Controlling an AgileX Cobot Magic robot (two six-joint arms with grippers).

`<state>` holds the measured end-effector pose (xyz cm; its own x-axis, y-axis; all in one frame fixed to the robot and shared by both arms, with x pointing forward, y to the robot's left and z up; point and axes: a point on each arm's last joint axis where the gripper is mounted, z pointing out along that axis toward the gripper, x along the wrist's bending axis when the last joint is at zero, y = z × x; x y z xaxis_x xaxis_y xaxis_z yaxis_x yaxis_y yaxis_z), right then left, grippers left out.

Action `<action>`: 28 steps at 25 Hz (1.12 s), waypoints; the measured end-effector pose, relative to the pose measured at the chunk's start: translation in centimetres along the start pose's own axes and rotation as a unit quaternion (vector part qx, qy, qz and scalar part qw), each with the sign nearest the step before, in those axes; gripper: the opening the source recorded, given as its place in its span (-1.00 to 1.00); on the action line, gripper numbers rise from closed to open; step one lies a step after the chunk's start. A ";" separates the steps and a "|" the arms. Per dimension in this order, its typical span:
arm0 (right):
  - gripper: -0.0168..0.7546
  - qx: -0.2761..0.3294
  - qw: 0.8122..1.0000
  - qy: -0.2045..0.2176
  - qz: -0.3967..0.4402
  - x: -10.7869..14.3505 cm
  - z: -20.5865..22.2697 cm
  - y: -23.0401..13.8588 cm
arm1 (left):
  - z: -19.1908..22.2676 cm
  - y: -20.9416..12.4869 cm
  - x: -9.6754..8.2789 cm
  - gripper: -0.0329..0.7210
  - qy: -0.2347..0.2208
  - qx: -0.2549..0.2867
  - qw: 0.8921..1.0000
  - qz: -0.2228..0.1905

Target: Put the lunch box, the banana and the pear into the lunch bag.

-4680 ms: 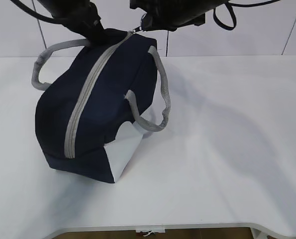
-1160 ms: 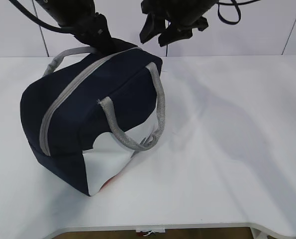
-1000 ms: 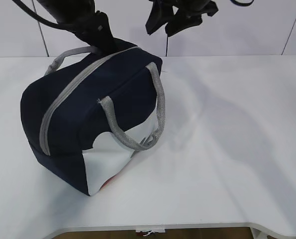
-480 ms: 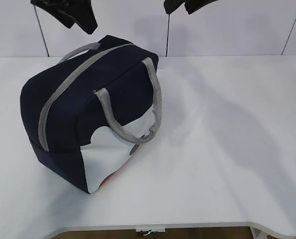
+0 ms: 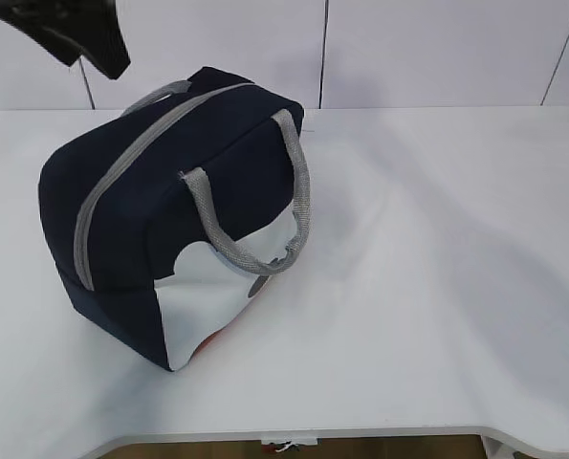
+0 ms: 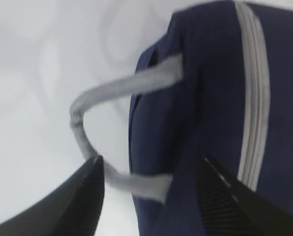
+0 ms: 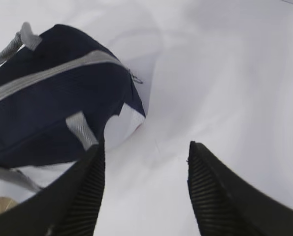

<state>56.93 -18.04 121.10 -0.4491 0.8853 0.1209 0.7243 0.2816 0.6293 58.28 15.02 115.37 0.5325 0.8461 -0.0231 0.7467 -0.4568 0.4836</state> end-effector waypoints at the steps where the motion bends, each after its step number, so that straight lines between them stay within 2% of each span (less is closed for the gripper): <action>1: 0.18 0.002 1.000 -0.003 0.004 0.1 -0.6 -0.5 | -0.5 -0.5 -0.1 0.26 0.003 0.001 1.000 0.001; 7: 0.18 -0.011 1.000 -0.010 0.019 1.1 -5.1 -3.9 | -3.9 -3.7 -0.7 0.19 0.012 -0.004 1.000 0.005; 16: 0.18 0.006 0.999 -0.009 0.031 2.3 -8.2 -10.9 | -11.2 -7.1 -2.0 0.18 0.024 -0.083 0.996 0.011; 22: 0.18 0.013 0.999 -0.020 0.028 2.6 -9.5 -15.8 | -14.8 -10.3 -3.1 0.17 0.011 -0.126 0.992 0.011; 28: 0.18 -0.017 0.999 -0.024 0.022 3.3 -11.7 -19.6 | -17.1 -14.7 -4.0 0.09 0.012 -0.152 0.988 0.013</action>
<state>35.14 -24.99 118.17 -0.3906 0.9138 0.1117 0.7248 0.2304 0.6493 38.39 23.00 123.31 0.5380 0.8429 0.0110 0.5774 -0.3780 0.7236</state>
